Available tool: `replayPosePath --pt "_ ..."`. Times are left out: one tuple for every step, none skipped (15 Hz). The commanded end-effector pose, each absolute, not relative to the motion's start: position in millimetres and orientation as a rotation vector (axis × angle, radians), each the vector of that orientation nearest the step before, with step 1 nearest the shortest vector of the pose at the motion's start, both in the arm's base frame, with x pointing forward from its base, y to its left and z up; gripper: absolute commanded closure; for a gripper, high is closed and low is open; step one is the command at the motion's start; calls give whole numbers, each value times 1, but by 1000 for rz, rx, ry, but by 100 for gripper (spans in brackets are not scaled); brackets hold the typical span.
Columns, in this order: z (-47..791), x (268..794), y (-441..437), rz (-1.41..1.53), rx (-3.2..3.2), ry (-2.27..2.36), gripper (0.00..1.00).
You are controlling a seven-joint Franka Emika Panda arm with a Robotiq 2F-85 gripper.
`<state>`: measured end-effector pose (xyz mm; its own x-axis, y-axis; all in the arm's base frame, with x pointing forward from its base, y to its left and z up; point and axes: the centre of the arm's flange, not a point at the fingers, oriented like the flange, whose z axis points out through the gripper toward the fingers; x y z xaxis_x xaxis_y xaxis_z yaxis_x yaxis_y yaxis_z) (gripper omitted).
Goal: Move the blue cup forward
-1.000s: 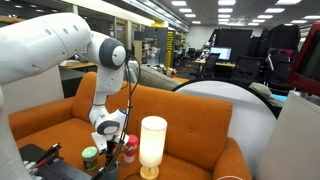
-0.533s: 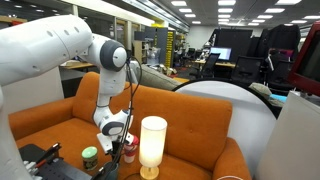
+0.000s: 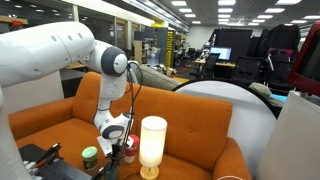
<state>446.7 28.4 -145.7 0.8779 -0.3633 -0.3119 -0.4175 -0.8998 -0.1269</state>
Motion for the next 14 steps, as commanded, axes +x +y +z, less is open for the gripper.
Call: replayPosePath --pt "-150 449 29 432 -2845 606 33" --pt "-150 449 29 435 -2845 606 40" --pt "-151 448 29 438 -2846 606 48" --pt "-152 447 29 442 -2846 607 55" --pt "-153 447 29 446 -2845 607 62" --pt "-154 446 30 453 -2844 607 68" --pt "-153 445 30 456 -2837 610 76" --pt "-151 445 30 455 -2836 610 82" --pt "-150 444 29 452 -2836 611 90" --pt "-148 443 29 448 -2835 611 96" --pt "-147 442 29 448 -2836 612 100" --pt "-146 441 29 447 -2838 615 100" --pt "-144 441 30 448 -2837 620 99" --pt "-143 440 30 454 -2833 634 97"
